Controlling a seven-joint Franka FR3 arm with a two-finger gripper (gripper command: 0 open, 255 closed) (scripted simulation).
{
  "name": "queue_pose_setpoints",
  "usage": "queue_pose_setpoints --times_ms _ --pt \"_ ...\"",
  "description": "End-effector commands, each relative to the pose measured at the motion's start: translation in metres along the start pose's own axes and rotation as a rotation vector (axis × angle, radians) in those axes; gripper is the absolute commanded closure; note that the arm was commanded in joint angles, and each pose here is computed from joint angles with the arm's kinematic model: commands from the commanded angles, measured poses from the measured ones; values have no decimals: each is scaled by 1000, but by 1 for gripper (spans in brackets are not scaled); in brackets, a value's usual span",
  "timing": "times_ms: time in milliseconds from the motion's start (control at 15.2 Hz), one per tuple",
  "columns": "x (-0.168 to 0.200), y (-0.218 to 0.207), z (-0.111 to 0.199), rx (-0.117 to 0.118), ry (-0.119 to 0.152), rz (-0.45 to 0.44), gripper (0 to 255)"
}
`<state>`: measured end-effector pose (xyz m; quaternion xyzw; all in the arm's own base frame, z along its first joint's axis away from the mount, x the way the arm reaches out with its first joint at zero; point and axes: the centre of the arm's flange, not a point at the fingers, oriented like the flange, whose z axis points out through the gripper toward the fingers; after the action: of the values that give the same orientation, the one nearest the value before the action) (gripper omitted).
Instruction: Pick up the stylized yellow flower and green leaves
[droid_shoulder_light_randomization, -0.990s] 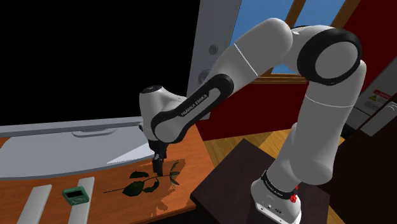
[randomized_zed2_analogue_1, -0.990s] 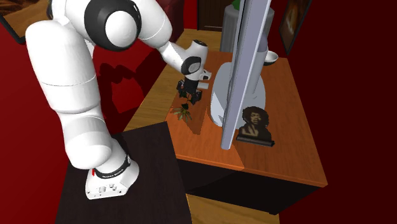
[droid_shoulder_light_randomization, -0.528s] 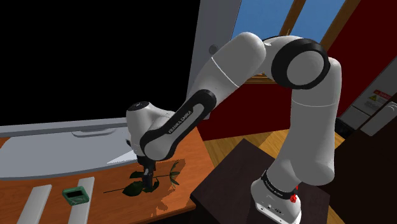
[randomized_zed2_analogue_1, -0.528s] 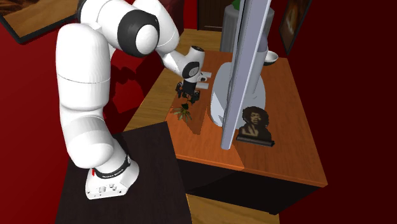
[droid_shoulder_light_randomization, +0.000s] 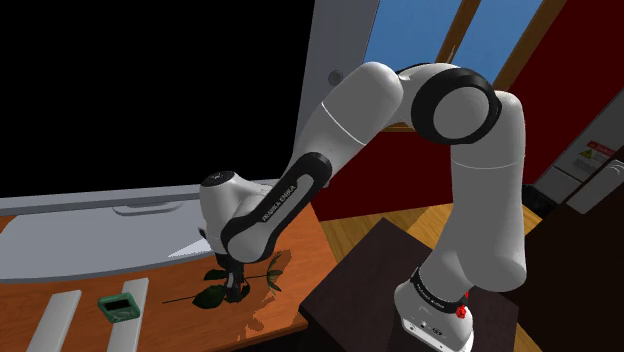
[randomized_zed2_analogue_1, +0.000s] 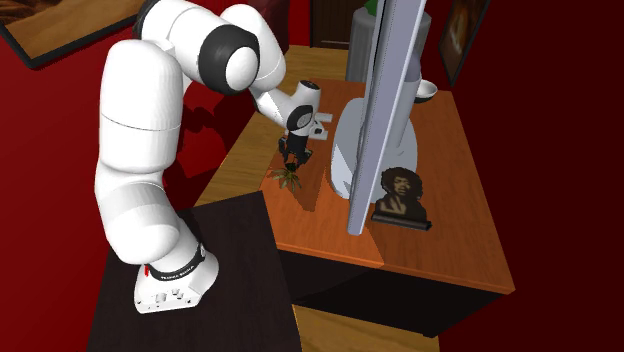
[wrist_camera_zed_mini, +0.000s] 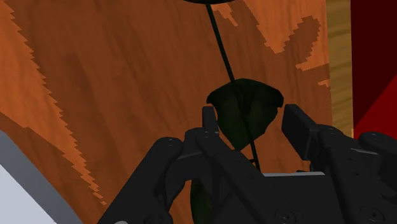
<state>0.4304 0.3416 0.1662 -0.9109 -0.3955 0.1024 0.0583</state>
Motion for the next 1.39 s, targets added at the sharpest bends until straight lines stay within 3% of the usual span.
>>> queue_pose_setpoints --times_ms 0,462,1320 --pt "0 0 1 0 0 0 255" --pt "1 0 0 0 0 0 255" --pt "-9 -12 -66 0 0 0 255"
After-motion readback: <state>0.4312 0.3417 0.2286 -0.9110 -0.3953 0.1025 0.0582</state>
